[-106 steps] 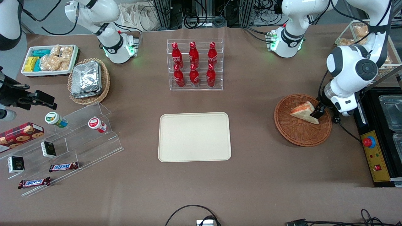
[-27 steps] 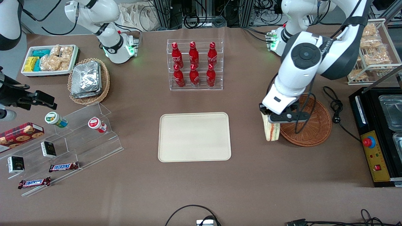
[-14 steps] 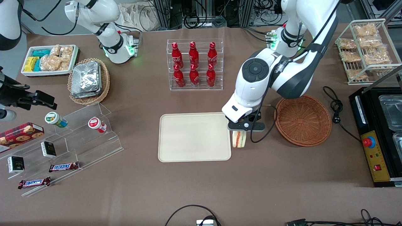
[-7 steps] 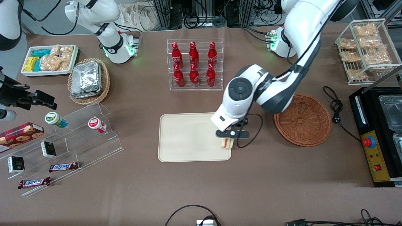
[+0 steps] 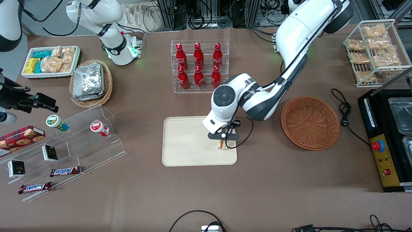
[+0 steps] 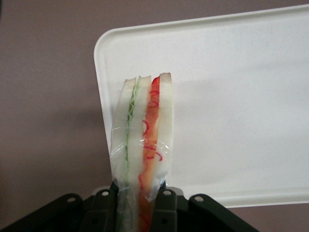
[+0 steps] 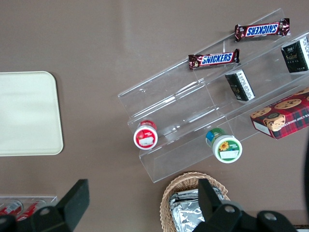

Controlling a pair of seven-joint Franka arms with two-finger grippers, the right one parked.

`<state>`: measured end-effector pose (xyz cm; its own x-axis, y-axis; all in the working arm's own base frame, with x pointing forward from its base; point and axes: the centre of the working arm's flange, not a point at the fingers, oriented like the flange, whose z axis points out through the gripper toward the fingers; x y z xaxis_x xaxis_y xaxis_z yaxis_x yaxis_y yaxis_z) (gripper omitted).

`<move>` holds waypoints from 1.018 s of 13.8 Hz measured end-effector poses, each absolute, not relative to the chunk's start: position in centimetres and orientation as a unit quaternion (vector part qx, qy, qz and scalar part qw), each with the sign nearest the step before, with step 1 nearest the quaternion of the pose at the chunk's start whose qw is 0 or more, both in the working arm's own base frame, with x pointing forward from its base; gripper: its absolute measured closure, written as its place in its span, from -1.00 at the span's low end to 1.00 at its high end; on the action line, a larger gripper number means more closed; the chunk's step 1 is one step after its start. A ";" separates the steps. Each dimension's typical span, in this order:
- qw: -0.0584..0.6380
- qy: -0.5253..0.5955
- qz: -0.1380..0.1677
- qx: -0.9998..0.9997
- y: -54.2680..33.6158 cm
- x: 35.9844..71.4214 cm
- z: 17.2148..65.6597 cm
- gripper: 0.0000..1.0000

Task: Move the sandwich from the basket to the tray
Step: 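Carry the sandwich with the left gripper over the cream tray, then lower the sandwich onto the tray and open the left gripper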

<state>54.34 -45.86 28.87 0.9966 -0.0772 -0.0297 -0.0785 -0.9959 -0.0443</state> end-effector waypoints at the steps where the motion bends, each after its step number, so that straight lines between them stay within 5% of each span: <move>1: 0.025 0.035 0.014 -0.999 -46.2 54.1 27.9 0.44; 14: 0.033 0.039 0.016 -0.999 -47.3 53.5 23.6 0.22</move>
